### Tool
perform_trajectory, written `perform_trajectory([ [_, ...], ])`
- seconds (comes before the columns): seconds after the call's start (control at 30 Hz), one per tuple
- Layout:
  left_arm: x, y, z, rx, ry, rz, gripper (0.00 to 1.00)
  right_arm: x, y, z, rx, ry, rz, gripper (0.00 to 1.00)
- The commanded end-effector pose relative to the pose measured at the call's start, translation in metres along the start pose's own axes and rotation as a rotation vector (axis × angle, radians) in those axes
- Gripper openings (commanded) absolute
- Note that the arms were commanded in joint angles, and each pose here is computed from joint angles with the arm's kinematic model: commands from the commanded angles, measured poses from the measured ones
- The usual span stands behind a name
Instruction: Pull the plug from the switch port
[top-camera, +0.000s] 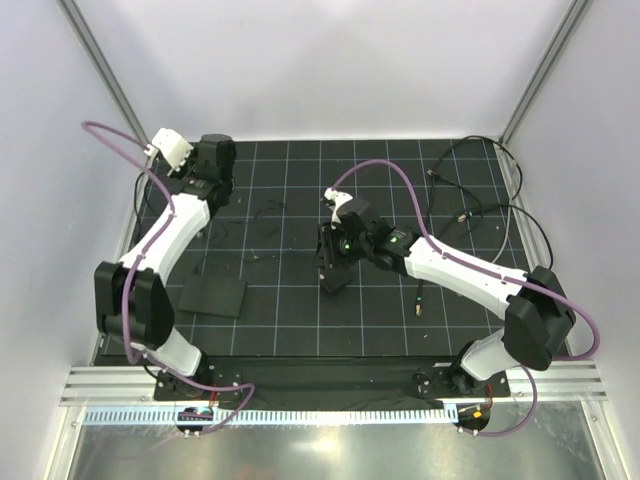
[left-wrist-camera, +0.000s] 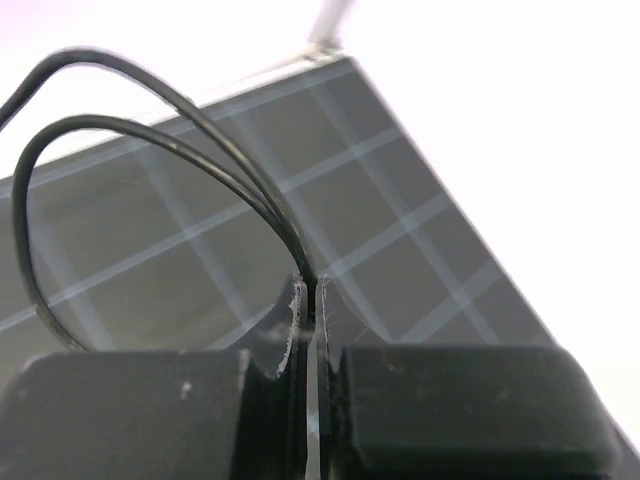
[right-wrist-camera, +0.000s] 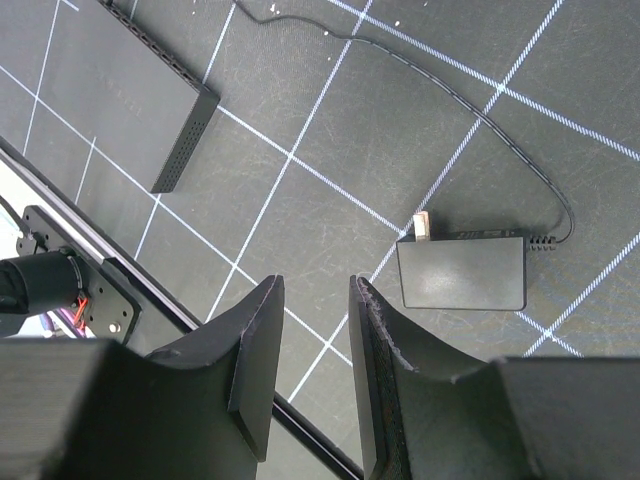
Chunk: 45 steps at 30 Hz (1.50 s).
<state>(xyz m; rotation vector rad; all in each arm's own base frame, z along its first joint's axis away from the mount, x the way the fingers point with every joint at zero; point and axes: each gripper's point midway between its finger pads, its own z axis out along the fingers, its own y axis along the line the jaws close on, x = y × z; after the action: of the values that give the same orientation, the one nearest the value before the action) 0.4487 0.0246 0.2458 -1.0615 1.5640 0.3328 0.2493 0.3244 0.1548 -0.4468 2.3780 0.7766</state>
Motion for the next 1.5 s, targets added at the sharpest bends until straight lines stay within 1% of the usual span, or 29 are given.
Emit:
perform_trajectory([
  [0.0,-0.06,-0.048,-0.029,0.311,-0.087,-0.227,0.0,-0.012,0.008,-0.013,-0.032,-0.057,0.006,0.39],
  [0.03,-0.075,-0.046,-0.041,0.338,-0.089,-0.346,0.0,-0.012,0.008,-0.014,-0.032,-0.057,0.008,0.39],
  [0.1,-0.075,-0.03,-0.042,0.279,-0.069,-0.414,0.0,-0.012,0.007,-0.015,-0.027,-0.061,0.009,0.39],
  [0.13,-0.064,-0.016,-0.042,0.218,-0.029,-0.383,0.0,-0.013,0.007,-0.015,-0.027,-0.063,0.011,0.39],
  [0.2,-0.071,-0.004,-0.044,0.126,-0.02,-0.483,0.0,-0.014,0.008,-0.016,-0.028,-0.064,0.015,0.39],
  [0.23,-0.062,0.009,-0.042,0.07,-0.007,-0.452,0.0,-0.014,0.009,-0.016,-0.032,-0.065,0.016,0.39],
  [0.3,-0.062,0.007,-0.041,0.079,-0.015,-0.453,0.0,-0.015,0.011,-0.017,-0.041,-0.066,0.017,0.39],
  [0.33,-0.05,0.009,-0.039,0.099,-0.004,-0.423,0.0,-0.014,0.012,-0.017,-0.043,-0.063,0.022,0.39],
  [0.37,-0.066,-0.004,-0.043,0.188,-0.042,-0.47,0.0,-0.014,0.012,-0.017,-0.044,-0.061,0.023,0.39],
  [0.43,-0.058,-0.004,-0.041,0.233,-0.032,-0.535,0.0,-0.013,0.012,-0.019,-0.044,-0.064,0.028,0.39],
  [0.47,-0.058,-0.004,-0.041,0.243,-0.012,-0.601,0.0,-0.013,0.011,-0.02,-0.042,-0.065,0.029,0.39],
  [0.6,-0.047,-0.001,-0.04,0.226,0.042,-0.671,0.0,-0.01,0.009,-0.023,-0.034,-0.064,0.032,0.39],
  [0.63,-0.041,0.004,-0.04,0.199,0.059,-0.654,0.0,-0.011,0.01,-0.024,-0.037,-0.066,0.031,0.39],
  [0.67,-0.045,0.003,-0.041,0.184,0.067,-0.677,0.0,-0.011,0.009,-0.024,-0.035,-0.066,0.033,0.39],
  [0.7,-0.039,0.005,-0.039,0.148,0.09,-0.722,0.0,-0.011,0.01,-0.024,-0.036,-0.067,0.034,0.39],
  [0.77,-0.029,0.015,-0.04,0.056,0.167,-0.705,0.0,-0.012,0.01,-0.025,-0.037,-0.068,0.037,0.39],
  [0.83,-0.019,0.011,-0.038,0.051,0.225,-0.706,0.0,-0.013,0.011,-0.027,-0.04,-0.071,0.038,0.39],
  [0.87,-0.014,0.006,-0.04,0.069,0.262,-0.711,0.0,-0.013,0.012,-0.027,-0.044,-0.073,0.037,0.39],
  [0.9,-0.019,-0.005,-0.042,0.12,0.266,-0.739,0.0,-0.013,0.013,-0.027,-0.045,-0.072,0.038,0.39],
  [0.97,-0.02,-0.017,-0.047,0.188,0.3,-0.731,0.0,-0.012,0.012,-0.027,-0.044,-0.069,0.037,0.39],
  [1.03,-0.03,-0.029,-0.05,0.238,0.298,-0.72,0.0,-0.011,0.011,-0.027,-0.042,-0.069,0.037,0.39],
  [1.17,-0.038,-0.038,-0.055,0.289,0.291,-0.568,0.0,-0.009,0.011,-0.028,-0.039,-0.065,0.036,0.39],
  [1.23,-0.05,-0.066,-0.067,0.445,0.3,-0.54,0.0,-0.01,0.01,-0.028,-0.038,-0.071,0.035,0.4],
  [1.27,-0.049,-0.076,-0.069,0.518,0.29,-0.44,0.0,-0.01,0.01,-0.028,-0.038,-0.069,0.037,0.4],
  [1.3,-0.059,-0.1,-0.087,0.669,0.305,-0.421,0.0,-0.011,0.011,-0.028,-0.04,-0.071,0.036,0.4],
  [1.37,-0.066,-0.123,-0.104,0.844,0.286,-0.348,0.0,-0.011,0.012,-0.028,-0.047,-0.069,0.036,0.4],
  [1.4,-0.079,-0.136,-0.115,0.935,0.259,-0.367,0.0,-0.011,0.012,-0.027,-0.045,-0.07,0.037,0.4],
  [1.43,-0.083,-0.146,-0.132,1.032,0.289,-0.351,0.0,-0.011,0.012,-0.028,-0.045,-0.071,0.037,0.39],
  [1.47,-0.083,-0.152,-0.142,1.086,0.313,-0.341,0.0,-0.012,0.012,-0.028,-0.044,-0.071,0.041,0.39],
])
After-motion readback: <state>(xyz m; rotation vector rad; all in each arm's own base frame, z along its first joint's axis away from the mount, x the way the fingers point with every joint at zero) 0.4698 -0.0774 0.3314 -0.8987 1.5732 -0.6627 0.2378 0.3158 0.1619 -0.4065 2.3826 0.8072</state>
